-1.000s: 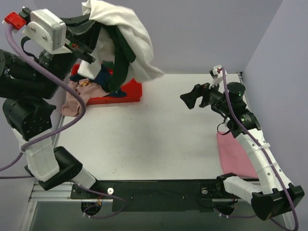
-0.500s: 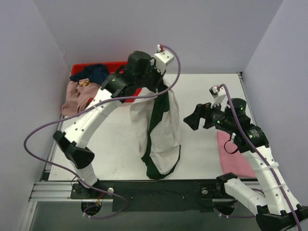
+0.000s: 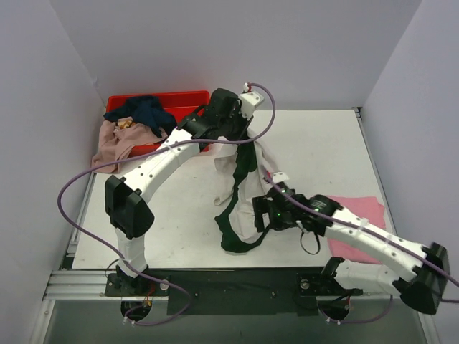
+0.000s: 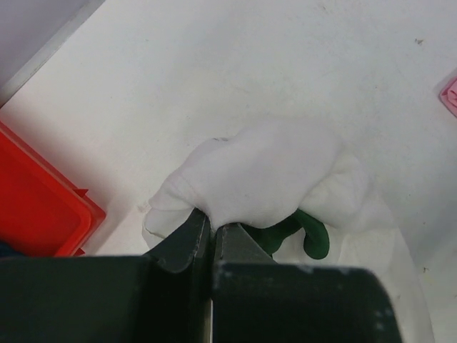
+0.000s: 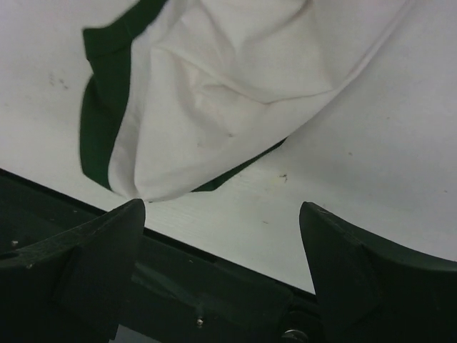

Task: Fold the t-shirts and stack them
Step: Move the tshirt to the center of the board, then flatten out the tshirt

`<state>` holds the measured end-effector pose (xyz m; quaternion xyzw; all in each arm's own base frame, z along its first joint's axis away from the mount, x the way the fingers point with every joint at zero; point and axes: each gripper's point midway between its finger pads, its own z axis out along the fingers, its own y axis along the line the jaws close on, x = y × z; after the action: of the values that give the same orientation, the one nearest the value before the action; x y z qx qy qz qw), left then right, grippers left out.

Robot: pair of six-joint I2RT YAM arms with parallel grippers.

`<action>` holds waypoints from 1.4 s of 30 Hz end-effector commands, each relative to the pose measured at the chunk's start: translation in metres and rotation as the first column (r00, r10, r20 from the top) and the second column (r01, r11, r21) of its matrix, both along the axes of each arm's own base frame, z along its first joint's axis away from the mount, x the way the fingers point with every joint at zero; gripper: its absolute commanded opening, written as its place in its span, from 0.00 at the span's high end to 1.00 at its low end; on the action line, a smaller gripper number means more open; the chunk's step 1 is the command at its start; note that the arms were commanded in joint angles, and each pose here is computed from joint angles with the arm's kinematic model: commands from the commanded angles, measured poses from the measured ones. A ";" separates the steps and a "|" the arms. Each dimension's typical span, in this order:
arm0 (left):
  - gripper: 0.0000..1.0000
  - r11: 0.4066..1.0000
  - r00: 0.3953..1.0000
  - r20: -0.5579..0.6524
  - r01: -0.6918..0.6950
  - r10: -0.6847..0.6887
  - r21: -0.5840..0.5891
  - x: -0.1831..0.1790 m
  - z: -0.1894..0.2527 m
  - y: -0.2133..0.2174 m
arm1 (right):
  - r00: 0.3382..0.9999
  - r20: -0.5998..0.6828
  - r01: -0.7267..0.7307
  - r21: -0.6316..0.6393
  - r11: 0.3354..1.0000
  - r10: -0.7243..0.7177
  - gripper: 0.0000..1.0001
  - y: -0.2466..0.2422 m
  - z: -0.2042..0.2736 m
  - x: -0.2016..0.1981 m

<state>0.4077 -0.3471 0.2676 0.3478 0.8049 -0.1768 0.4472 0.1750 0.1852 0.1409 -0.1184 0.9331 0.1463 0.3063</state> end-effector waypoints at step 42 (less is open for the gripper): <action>0.48 0.854 0.951 0.300 -0.092 -0.078 0.512 -0.009 0.014 0.124 | 0.897 -0.401 0.230 0.066 0.971 -0.185 0.78 -0.063 -0.047 0.085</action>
<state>0.3599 -0.1610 0.3217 0.4455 0.7597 0.1759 0.4398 0.2335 0.1586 0.1300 -0.0187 0.9446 0.2964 0.1398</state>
